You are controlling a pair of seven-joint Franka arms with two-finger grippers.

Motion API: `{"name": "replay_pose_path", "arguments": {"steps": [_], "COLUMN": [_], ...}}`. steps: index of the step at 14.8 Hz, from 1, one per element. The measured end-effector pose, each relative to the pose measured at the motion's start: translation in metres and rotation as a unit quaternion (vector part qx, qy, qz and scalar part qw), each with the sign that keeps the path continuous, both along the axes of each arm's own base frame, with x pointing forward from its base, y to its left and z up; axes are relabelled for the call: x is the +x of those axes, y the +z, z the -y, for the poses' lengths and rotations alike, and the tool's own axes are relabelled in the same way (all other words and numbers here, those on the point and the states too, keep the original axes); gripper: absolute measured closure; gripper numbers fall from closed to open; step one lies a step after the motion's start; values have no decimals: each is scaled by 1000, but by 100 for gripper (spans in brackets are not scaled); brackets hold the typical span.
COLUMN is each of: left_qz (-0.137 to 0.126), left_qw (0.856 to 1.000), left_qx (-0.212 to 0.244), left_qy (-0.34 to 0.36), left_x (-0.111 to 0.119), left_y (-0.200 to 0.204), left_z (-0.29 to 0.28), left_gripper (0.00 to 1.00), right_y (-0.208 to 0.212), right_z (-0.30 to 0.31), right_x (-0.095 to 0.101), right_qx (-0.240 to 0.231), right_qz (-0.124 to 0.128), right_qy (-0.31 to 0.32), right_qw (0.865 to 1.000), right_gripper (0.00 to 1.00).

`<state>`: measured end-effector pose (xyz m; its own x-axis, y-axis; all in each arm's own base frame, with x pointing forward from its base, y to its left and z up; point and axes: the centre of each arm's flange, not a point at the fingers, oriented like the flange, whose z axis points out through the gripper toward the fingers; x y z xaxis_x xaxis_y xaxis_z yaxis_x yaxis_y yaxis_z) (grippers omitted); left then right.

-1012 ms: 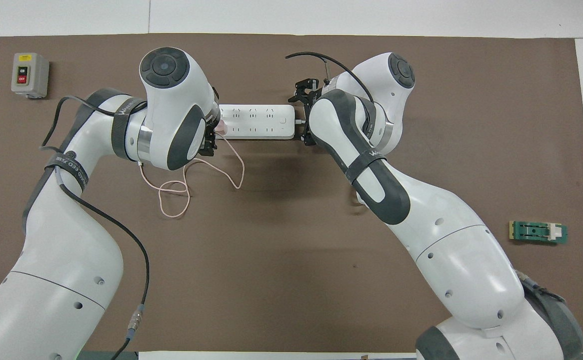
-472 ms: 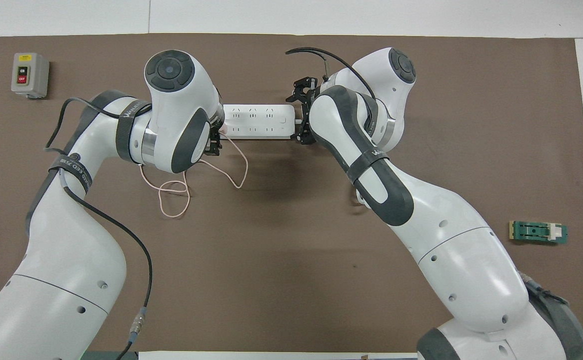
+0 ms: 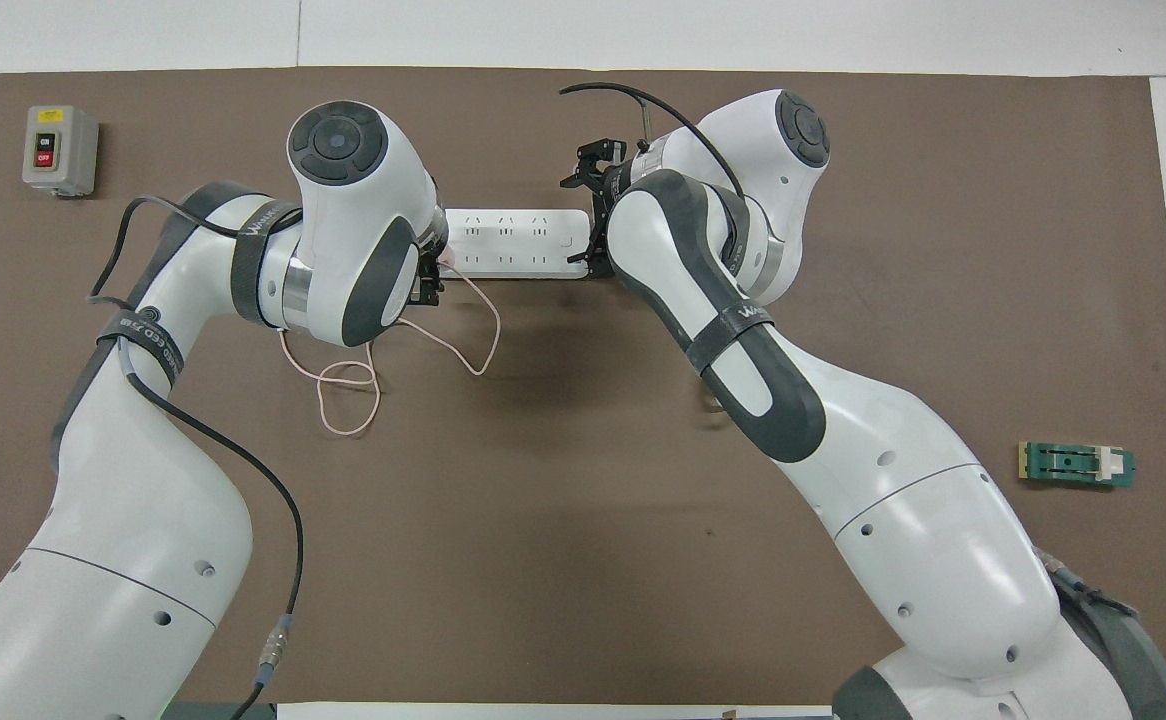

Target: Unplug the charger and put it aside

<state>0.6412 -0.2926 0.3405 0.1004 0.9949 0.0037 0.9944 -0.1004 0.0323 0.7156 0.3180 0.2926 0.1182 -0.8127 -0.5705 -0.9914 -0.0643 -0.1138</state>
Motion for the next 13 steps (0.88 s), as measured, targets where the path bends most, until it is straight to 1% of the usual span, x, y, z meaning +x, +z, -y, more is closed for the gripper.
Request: {"name": "replay_pose_path", "arguments": {"steps": [4, 8, 13], "left_qz": [3, 6, 6], "left_qw": [1000, 1000, 1000], "left_qx": [0, -1, -1], "left_qy": [2, 2, 2], "left_x": [2, 1, 1], "left_y": [0, -3, -3], "left_z": [-2, -3, -3], "left_gripper": [30, 30, 31], "right_y": [-6, -16, -19], "right_z": [-12, -14, -19], "right_x": [-4, -8, -12], "right_qx": [8, 14, 17], "right_qz": [4, -9, -17], "right_qy": [-8, -16, -18], "right_qw": [1000, 1000, 1000], "right_gripper": [0, 0, 0]}}
